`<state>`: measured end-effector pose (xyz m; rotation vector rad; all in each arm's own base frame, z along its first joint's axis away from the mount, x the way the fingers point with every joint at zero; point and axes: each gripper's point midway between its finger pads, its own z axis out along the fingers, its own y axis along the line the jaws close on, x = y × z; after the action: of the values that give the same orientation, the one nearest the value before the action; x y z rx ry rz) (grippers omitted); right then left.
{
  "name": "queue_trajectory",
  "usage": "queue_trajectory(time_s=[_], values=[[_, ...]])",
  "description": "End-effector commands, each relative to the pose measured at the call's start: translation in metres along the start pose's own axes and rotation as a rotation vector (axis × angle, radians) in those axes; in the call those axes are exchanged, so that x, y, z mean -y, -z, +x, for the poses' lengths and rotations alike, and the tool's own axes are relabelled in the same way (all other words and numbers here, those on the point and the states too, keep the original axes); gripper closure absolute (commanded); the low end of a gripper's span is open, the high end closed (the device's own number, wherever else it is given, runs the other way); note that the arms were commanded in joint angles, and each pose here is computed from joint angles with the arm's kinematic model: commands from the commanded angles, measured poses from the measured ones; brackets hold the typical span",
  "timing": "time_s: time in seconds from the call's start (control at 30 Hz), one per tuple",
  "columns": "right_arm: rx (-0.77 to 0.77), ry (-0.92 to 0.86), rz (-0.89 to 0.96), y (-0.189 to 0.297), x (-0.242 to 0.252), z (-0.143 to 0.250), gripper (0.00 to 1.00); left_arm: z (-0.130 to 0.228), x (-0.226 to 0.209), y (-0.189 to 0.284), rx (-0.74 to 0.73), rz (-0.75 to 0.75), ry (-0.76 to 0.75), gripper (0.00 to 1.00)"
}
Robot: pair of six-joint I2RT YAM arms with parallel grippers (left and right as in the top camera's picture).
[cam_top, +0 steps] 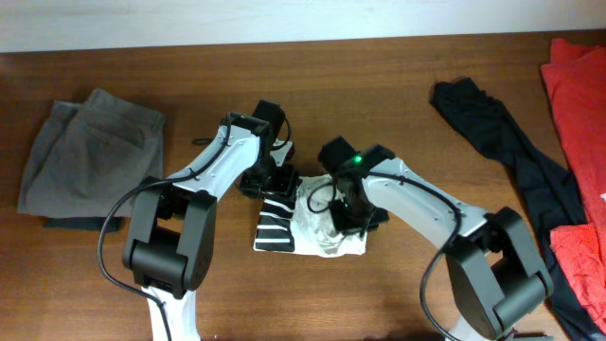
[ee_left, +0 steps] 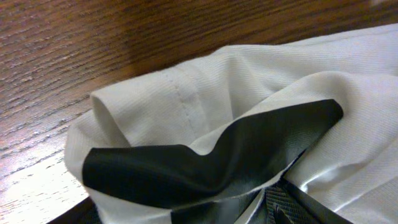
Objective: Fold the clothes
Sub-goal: 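Grasp the folded shirt bundle edges with both grippers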
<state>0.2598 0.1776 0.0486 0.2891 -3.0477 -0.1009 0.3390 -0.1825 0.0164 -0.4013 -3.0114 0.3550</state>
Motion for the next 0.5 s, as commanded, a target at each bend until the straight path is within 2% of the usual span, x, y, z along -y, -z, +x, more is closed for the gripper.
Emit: queue_trajectory(time_s=[0.0, 0.1, 0.47], values=[[0.15, 0.021, -0.084, 0.048, -0.017, -0.026, 0.75, 0.005, -0.007, -0.01, -0.028, -0.021, 0.007, 0.31], [0.188, 0.029, -0.122, 0.056, -0.026, -0.036, 0.69, 0.005, -0.007, -0.01, -0.028, -0.021, 0.007, 0.32], [0.19, 0.056, -0.275, 0.034, -0.057, -0.054, 0.7, -0.002, -0.005, -0.005, -0.008, -0.018, 0.002, 0.32]])
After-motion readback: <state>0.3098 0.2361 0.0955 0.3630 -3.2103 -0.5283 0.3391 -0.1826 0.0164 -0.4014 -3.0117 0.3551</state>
